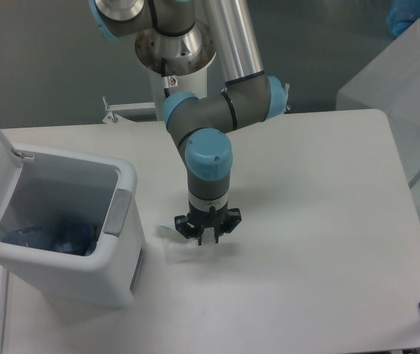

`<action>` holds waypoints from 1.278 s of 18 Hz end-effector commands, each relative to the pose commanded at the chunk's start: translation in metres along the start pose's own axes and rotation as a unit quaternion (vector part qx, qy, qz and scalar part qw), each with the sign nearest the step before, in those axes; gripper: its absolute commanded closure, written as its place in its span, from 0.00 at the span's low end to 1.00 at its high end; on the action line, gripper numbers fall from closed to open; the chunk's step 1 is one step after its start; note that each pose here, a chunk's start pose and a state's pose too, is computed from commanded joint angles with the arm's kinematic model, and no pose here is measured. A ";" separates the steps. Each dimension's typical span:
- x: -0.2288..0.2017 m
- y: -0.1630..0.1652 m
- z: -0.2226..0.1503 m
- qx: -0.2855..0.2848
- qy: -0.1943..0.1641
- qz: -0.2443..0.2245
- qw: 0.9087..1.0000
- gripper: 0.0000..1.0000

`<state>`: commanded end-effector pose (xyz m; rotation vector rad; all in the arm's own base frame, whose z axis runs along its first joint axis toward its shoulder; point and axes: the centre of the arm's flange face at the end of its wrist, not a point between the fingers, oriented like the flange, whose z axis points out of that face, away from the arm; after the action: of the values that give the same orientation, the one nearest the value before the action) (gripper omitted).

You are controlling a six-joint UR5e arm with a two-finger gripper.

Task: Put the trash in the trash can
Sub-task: 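Lower the gripper onto the wrapper and close on it, then lift the wrapper and carry it over the trash bin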

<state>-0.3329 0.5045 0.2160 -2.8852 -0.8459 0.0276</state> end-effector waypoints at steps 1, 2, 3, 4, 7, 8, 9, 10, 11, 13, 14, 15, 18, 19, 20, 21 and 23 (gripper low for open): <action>-0.002 -0.001 -0.001 0.001 0.000 -0.001 1.000 0.79; -0.004 -0.002 -0.003 0.004 0.000 -0.001 1.000 0.82; -0.007 -0.004 -0.004 0.007 0.001 0.002 1.000 0.84; -0.010 -0.007 -0.007 0.011 0.000 0.013 1.000 0.88; -0.019 -0.007 -0.010 0.014 -0.001 0.039 0.999 0.92; -0.025 -0.009 -0.013 0.018 -0.001 0.037 0.999 0.92; -0.031 -0.015 -0.019 0.027 -0.002 0.033 0.999 0.92; -0.037 -0.025 -0.031 0.042 -0.002 0.031 0.999 0.92; -0.045 -0.035 -0.045 0.060 -0.004 0.027 0.998 0.92; -0.047 -0.058 -0.076 0.101 0.009 0.030 0.994 0.92; -0.050 -0.063 -0.097 0.125 0.022 0.028 0.992 0.92; -0.057 -0.066 -0.120 0.150 0.035 0.019 0.988 0.92; -0.072 -0.075 -0.180 0.218 0.077 -0.004 0.973 0.92; -0.076 -0.078 -0.201 0.239 0.094 -0.020 0.966 0.92; -0.074 -0.081 -0.220 0.257 0.113 -0.034 0.959 0.91; -0.073 -0.083 -0.243 0.275 0.126 -0.050 0.952 0.91; -0.067 -0.085 -0.283 0.302 0.133 -0.078 0.941 0.89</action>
<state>-0.4192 0.5037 0.5066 -2.1844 -0.8306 -0.0992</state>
